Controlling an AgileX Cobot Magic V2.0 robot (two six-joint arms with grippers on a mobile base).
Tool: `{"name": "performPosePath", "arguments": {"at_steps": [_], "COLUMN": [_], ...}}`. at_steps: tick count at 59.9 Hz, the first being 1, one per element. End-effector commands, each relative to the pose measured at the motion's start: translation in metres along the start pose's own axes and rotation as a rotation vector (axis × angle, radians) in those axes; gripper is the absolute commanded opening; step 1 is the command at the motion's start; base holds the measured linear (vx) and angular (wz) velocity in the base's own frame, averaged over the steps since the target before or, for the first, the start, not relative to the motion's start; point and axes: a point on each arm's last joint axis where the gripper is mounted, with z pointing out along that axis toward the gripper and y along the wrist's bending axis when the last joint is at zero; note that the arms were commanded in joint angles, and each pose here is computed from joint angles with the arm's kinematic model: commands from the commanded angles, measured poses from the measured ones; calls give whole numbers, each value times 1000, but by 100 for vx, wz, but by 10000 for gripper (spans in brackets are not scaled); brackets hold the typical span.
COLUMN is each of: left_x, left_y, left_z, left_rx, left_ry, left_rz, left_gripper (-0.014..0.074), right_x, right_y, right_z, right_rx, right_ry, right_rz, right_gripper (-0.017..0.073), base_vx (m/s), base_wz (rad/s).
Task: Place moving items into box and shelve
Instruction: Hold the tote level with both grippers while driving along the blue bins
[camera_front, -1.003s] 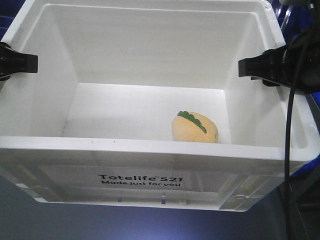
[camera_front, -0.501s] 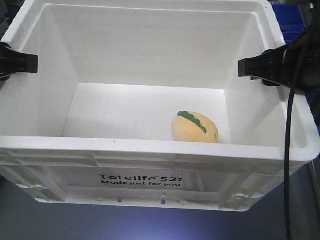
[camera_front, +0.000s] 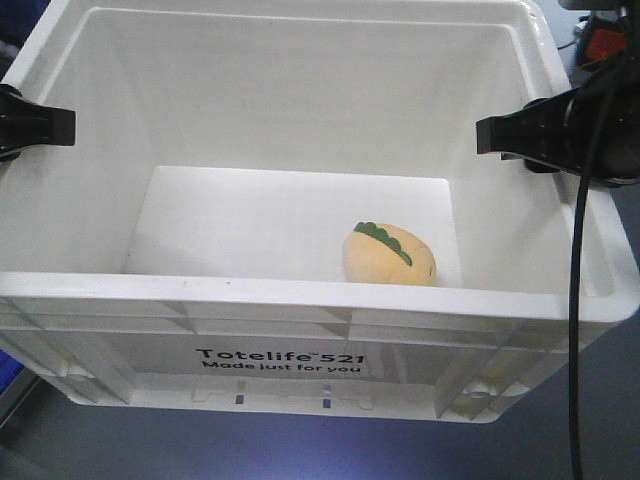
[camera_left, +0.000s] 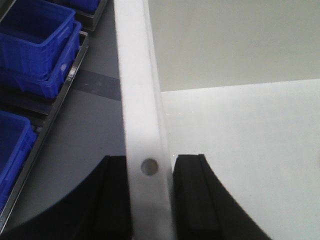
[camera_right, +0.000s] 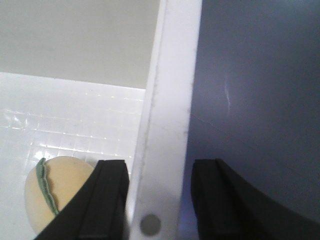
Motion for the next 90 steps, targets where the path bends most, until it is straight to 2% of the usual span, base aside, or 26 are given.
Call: {"name": "performPosePath", "arguments": {"at_steps": [1,90], "left_x": [-20,-20], "left_y": [0,0], "left_z": [-23,-23], "left_rx": [32,32], "left_ry": [-211,-211], "left_rz": [15,15], "left_gripper": [140,140], "right_x": [-17,-17], "right_y": [-10,-10], "right_z": [-18,-18], "right_rx": [26,26], "right_ry": [-153,-154], "right_rz": [15,14], "right_gripper": [148,148], "base_vx": [12,10], "base_wz": [47,50]}}
